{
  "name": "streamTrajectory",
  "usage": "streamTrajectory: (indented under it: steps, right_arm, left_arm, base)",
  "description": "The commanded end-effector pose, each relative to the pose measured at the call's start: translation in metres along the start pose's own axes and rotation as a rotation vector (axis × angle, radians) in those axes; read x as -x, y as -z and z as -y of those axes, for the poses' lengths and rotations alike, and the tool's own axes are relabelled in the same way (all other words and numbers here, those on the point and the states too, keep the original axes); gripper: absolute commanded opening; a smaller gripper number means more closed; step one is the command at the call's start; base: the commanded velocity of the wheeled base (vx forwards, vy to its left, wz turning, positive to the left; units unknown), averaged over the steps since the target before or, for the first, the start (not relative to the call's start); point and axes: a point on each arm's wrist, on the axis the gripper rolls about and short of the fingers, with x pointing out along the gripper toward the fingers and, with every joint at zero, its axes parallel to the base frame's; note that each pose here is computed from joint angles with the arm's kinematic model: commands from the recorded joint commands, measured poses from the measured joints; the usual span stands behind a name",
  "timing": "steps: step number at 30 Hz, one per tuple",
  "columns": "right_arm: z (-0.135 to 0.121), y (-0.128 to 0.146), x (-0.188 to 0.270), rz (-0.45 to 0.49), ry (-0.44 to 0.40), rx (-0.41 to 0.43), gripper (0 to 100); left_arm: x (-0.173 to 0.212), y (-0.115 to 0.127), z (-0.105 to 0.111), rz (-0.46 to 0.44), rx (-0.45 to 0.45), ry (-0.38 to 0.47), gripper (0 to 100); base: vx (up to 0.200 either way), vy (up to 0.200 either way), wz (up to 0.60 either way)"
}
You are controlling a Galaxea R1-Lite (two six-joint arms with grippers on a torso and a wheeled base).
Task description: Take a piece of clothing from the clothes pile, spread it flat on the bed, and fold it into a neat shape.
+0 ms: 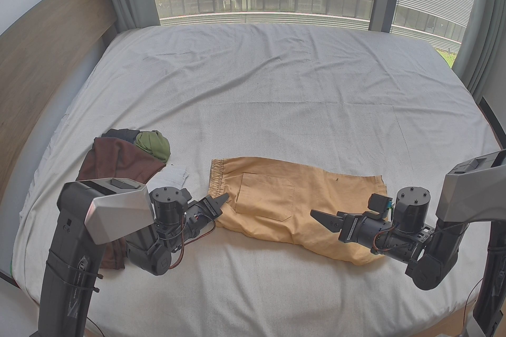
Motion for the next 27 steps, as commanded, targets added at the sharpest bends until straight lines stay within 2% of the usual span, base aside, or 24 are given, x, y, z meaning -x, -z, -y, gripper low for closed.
streamTrajectory:
  steps: [1, 8, 13, 18, 27]
  right_arm:
    - [0.001, 0.002, 0.000, -0.006, 0.003, -0.002, 100]
    - [0.001, 0.004, -0.001, -0.016, 0.005, -0.003, 100]
    - [0.001, 0.007, -0.003, -0.023, 0.004, -0.002, 100]
    - [0.003, 0.010, -0.005, -0.033, 0.008, -0.004, 100]
    - [0.004, 0.012, -0.006, -0.042, 0.011, -0.005, 100]
  left_arm:
    - [0.005, -0.001, 0.002, -0.006, 0.032, -0.004, 0]
    - [0.030, -0.010, 0.011, 0.002, 0.032, -0.017, 0]
    - [0.069, -0.023, 0.005, 0.022, 0.003, -0.072, 0]
    - [0.096, -0.033, 0.001, 0.023, 0.010, -0.125, 0]
    - [0.125, -0.040, -0.003, 0.022, 0.000, -0.187, 0]
  base:
    - [0.000, 0.000, 0.00]
    - [0.000, 0.000, 0.00]
    - [0.000, 0.000, 0.00]
    - [0.000, 0.000, 0.00]
    - [0.000, 0.000, 0.00]
